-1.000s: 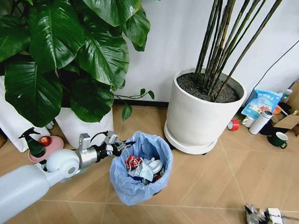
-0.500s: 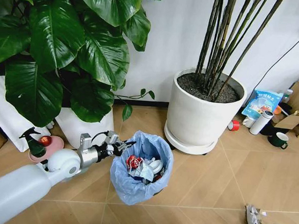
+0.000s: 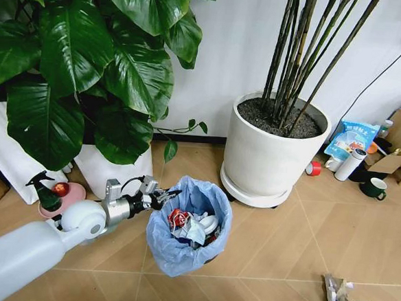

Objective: Pick up the trash bin and place the garbage on the floor into it.

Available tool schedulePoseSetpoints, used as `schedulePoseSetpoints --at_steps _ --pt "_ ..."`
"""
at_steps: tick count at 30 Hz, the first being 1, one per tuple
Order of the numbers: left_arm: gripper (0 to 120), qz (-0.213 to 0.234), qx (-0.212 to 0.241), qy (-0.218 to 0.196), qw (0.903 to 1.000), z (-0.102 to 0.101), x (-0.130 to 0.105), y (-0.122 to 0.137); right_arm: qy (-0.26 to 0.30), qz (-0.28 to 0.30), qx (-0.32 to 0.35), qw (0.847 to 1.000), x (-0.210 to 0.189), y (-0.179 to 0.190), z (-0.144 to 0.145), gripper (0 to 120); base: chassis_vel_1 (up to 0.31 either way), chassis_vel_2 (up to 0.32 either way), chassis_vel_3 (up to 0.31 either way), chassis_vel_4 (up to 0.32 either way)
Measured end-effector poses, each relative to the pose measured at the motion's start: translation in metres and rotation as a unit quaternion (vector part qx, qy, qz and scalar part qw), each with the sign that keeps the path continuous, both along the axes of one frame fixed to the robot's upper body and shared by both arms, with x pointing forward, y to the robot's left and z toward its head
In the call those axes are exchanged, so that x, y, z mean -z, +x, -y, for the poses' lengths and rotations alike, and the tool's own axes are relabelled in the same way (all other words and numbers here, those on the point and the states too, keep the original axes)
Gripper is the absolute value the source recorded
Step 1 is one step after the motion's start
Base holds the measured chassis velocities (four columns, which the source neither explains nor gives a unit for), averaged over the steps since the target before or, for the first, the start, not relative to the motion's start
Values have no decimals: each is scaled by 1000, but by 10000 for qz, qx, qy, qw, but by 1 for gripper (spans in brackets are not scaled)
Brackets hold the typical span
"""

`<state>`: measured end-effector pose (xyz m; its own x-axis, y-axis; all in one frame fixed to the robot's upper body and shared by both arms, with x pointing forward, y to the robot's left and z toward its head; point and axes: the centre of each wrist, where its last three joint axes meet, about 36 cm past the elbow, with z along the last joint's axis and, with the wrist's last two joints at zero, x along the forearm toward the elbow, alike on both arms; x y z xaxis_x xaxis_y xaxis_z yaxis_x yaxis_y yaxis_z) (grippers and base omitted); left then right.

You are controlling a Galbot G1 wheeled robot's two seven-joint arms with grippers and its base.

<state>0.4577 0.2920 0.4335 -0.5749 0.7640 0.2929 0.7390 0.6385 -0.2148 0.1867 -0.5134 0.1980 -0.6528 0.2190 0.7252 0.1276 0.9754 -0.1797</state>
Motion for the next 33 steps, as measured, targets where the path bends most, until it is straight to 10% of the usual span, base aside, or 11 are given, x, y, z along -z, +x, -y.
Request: schedulePoseSetpoints --at_steps 12,33 --pt "0 13 5 -36 10000 1 -3 0 215 -11 65 9997 1 -1 -1 0 0 0 0 0" --pt "0 -46 56 -38 10000 4 3 2 507 534 -536 9958 -44 7 -2 0 0 0 0 0"
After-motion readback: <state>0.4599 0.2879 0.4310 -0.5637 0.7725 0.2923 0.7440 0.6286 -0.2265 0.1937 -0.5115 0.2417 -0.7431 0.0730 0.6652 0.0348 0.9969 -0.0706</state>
